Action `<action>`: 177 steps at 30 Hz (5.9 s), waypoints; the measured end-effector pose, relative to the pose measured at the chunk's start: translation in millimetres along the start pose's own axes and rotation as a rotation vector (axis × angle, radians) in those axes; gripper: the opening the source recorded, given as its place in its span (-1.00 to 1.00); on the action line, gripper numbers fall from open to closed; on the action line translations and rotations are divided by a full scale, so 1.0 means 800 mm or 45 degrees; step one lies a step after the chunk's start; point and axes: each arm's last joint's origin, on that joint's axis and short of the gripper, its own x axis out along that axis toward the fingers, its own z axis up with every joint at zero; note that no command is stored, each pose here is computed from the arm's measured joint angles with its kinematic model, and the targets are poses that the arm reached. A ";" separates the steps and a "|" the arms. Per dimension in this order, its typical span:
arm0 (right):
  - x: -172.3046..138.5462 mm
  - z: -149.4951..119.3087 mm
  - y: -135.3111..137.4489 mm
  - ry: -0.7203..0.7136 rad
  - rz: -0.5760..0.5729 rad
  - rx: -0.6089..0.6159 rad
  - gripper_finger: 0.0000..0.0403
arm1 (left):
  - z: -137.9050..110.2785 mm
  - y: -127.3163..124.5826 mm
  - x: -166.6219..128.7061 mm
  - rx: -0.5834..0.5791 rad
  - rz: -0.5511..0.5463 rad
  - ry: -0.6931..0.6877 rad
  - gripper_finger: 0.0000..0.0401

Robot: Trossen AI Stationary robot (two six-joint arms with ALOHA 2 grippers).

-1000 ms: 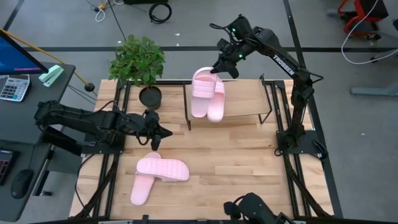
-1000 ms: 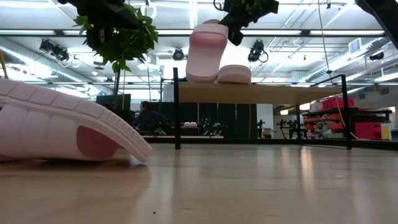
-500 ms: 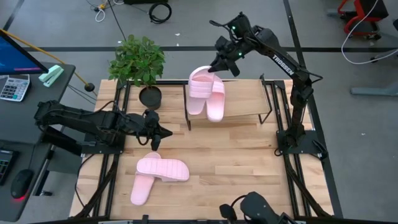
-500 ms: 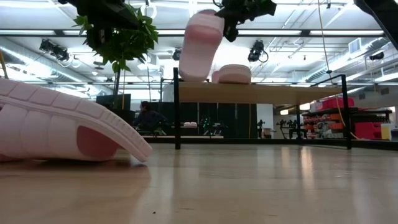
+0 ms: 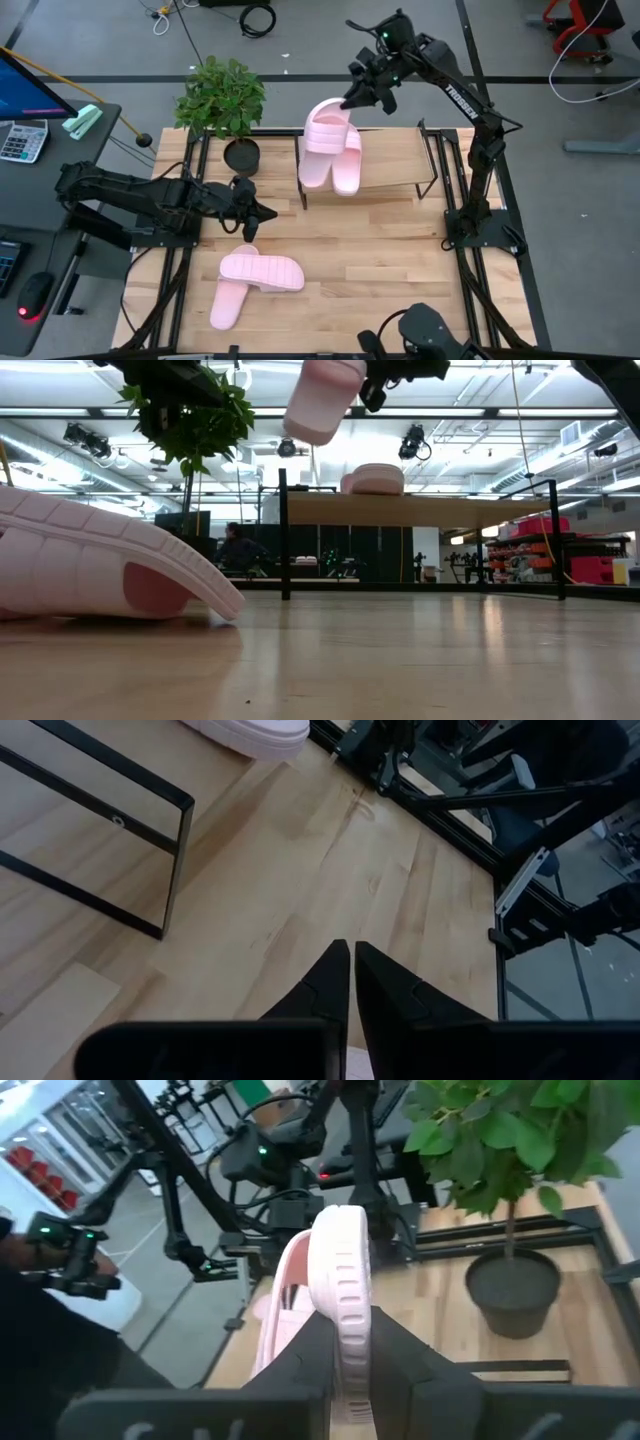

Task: Pick and place slides into the shelf
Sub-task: Put the right pink slide on the shelf

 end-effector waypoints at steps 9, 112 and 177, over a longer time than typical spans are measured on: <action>0.010 0.001 0.005 0.002 0.049 -0.039 -0.80 | 0.001 0.001 0.000 -0.326 -0.018 0.020 -0.88; 0.018 0.054 0.125 -0.134 -0.590 -0.575 0.31 | 0.065 0.015 0.027 -0.686 -0.093 -0.577 -0.61; 0.057 -0.014 0.240 0.402 -0.538 -0.255 0.16 | 0.032 0.052 0.140 -1.225 0.024 -0.406 -0.63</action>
